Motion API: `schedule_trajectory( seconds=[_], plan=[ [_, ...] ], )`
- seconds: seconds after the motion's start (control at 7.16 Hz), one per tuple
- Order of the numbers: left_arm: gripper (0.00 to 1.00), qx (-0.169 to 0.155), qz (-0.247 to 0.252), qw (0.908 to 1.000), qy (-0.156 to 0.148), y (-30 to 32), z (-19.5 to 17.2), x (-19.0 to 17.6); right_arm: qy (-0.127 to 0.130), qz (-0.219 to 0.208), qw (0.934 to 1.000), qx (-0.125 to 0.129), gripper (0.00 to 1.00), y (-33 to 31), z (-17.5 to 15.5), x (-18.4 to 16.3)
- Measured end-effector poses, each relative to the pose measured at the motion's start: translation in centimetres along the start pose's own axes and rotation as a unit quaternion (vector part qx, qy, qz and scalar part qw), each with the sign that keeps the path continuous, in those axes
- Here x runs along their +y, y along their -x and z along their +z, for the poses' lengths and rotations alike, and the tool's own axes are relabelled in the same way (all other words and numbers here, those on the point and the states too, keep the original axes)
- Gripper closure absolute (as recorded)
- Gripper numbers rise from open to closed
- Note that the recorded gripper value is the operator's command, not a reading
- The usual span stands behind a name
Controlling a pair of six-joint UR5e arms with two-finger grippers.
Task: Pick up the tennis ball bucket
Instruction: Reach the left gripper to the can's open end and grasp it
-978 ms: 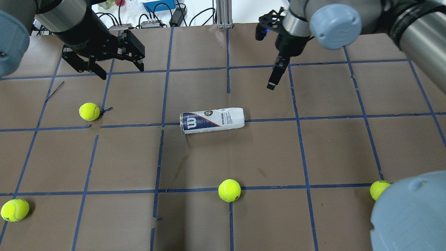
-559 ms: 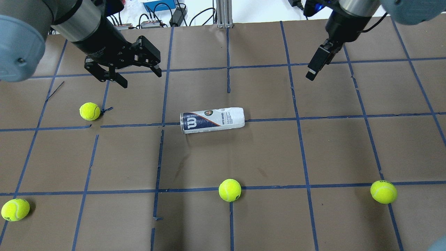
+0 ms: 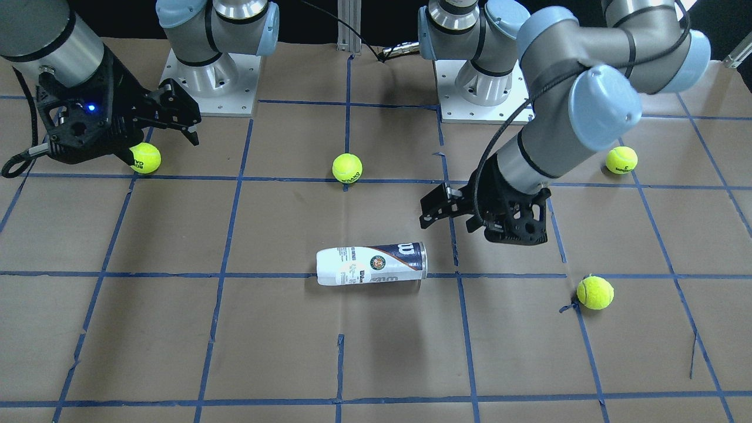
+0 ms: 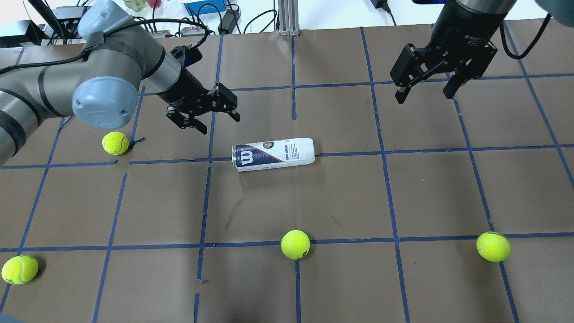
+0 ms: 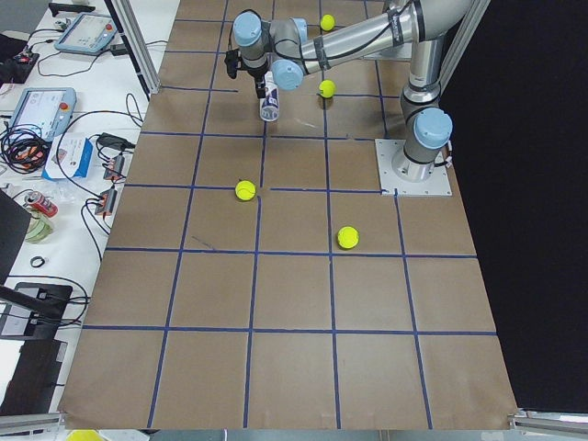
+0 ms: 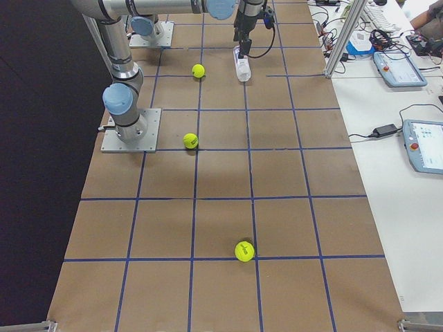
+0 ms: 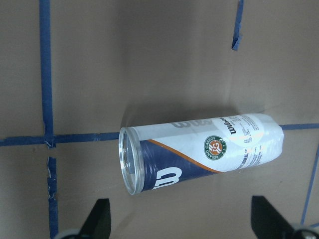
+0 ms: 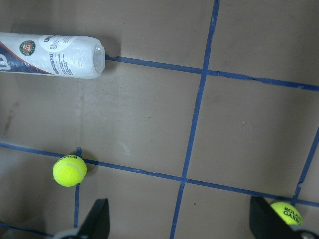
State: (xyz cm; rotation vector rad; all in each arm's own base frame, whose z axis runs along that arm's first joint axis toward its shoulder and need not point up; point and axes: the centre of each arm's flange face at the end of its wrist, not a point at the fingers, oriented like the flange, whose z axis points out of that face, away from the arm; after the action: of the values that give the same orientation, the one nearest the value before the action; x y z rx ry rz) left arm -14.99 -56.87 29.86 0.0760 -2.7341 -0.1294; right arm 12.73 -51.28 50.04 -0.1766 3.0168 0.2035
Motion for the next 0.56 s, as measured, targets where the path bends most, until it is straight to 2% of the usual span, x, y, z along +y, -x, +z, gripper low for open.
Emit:
schedule_trajectory(
  seconds=[0.14,0.28,0.42,0.56],
  plan=[
    [0.0,0.004,0.007,0.9999,0.007,1.2,2.9,-0.3,-0.005,0.021,0.9997,0.012,0.0,0.5,-0.6,0.6],
    [0.0,0.016,0.009,0.9998,0.006,2.2,5.9,0.0,-0.026,0.029,0.999,0.021,0.0,0.7,-1.7,1.3],
    [0.0,0.042,0.01,0.9991,0.001,2.8,8.0,0.6,-0.063,0.031,0.9972,0.026,0.0,0.6,-3.0,1.4],
    [0.07,0.073,0.007,0.9973,0.001,3.0,9.3,1.0,-0.091,0.031,0.995,0.029,0.0,0.5,-3.6,1.1]
  ],
)
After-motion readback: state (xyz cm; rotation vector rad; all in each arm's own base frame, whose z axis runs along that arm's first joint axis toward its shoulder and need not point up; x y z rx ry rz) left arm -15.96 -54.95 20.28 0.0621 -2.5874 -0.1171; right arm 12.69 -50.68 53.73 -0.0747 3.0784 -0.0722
